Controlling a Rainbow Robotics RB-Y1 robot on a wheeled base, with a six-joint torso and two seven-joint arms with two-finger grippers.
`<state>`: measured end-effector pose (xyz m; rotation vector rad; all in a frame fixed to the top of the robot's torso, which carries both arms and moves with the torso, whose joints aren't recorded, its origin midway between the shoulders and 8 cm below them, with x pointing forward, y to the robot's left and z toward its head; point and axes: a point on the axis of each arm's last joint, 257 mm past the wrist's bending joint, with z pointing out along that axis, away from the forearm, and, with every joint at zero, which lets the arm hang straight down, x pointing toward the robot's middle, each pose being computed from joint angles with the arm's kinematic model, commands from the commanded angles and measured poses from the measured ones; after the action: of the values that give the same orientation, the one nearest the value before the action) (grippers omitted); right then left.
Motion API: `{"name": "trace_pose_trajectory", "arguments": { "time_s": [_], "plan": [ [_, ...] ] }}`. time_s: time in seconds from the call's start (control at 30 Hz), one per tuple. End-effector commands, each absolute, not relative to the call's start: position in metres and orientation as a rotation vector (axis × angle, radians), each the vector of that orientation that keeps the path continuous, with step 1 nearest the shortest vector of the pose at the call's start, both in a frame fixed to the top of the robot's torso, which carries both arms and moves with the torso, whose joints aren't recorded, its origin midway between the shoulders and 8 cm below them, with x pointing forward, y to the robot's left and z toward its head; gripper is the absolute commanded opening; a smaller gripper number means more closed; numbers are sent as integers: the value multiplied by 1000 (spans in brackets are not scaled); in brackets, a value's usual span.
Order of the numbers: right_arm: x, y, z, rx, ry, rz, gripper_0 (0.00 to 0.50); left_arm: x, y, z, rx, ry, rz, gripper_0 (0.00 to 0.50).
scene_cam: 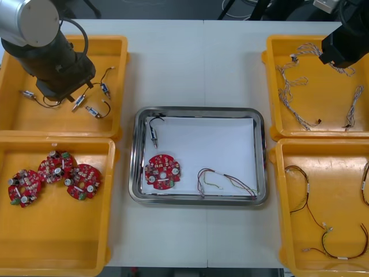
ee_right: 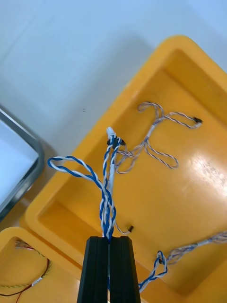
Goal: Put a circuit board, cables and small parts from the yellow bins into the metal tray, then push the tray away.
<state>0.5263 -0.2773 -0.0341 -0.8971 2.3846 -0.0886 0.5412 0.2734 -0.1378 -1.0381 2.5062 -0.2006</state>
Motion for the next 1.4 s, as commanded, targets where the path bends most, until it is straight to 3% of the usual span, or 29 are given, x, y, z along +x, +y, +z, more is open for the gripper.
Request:
{"name": "trace_pose_trajectory", "arguments": {
  "time_s": [0.03, 0.23, 0.67, 0.87, 1.4],
  "plan": [
    [504, -264, -29, -978, 2314, -131, 0, 550, 291, -124, -1106, 2481, -260, 500],
    [474, -216, -38, -1221, 2217, -127, 0, 552, 288, -133, -1149, 2513, -352, 500],
    [408, -145, -94, -1673, 2097, -142, 0, 566, 293, -150, -1166, 2507, -412, 500],
    [401, -100, -117, -1742, 2023, -90, 0, 575, 294, -161, -1166, 2495, -421, 500],
    [422, -35, -174, -1789, 2023, -40, 0, 589, 278, -200, -1123, 2503, -411, 500]
  ]
}}
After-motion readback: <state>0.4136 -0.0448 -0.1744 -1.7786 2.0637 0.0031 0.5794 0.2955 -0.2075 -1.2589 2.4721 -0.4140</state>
